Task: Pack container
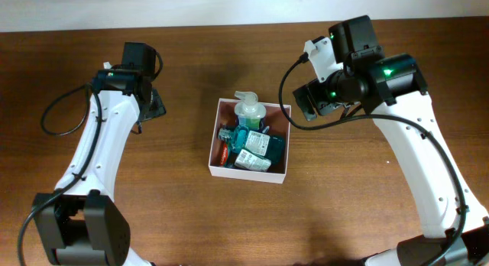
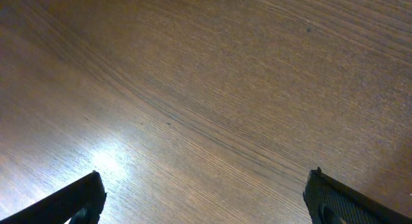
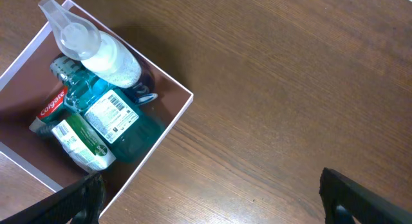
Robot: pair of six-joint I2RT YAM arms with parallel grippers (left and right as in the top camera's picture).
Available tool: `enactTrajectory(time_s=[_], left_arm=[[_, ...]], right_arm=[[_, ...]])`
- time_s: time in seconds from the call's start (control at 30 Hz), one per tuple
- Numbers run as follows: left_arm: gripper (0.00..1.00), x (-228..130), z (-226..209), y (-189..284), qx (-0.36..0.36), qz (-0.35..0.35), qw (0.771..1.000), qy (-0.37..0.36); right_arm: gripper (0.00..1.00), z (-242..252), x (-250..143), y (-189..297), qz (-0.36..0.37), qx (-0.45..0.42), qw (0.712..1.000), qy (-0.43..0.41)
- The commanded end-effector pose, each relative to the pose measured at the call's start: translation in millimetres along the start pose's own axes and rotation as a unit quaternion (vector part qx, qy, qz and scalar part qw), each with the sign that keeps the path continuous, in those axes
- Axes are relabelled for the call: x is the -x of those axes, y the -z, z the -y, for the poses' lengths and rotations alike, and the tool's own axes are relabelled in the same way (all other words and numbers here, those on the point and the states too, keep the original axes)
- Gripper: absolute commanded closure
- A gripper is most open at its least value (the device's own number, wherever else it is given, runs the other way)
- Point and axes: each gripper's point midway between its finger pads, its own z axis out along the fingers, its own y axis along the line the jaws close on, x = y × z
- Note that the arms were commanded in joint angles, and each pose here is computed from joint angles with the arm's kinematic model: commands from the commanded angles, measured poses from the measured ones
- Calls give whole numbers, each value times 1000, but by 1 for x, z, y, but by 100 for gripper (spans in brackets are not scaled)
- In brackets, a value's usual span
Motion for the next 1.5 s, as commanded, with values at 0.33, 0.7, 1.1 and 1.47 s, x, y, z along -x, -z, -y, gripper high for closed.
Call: enactTrajectory(time_s=[0.33,0.7,1.1,1.47], left_arm=[[1,4,-4,6,3,11,1000,3],[1,4,-4,6,3,11,1000,3],[1,4,-4,6,3,11,1000,3],[1,4,-4,6,3,11,1000,3]], right_arm=[[1,11,51,22,117,-23,993,2],[1,10,101,121,304,-53,950,47],[1,-7,26,146,359,-82,927,72],[1,-20,-45,94,500,-128,853,80]])
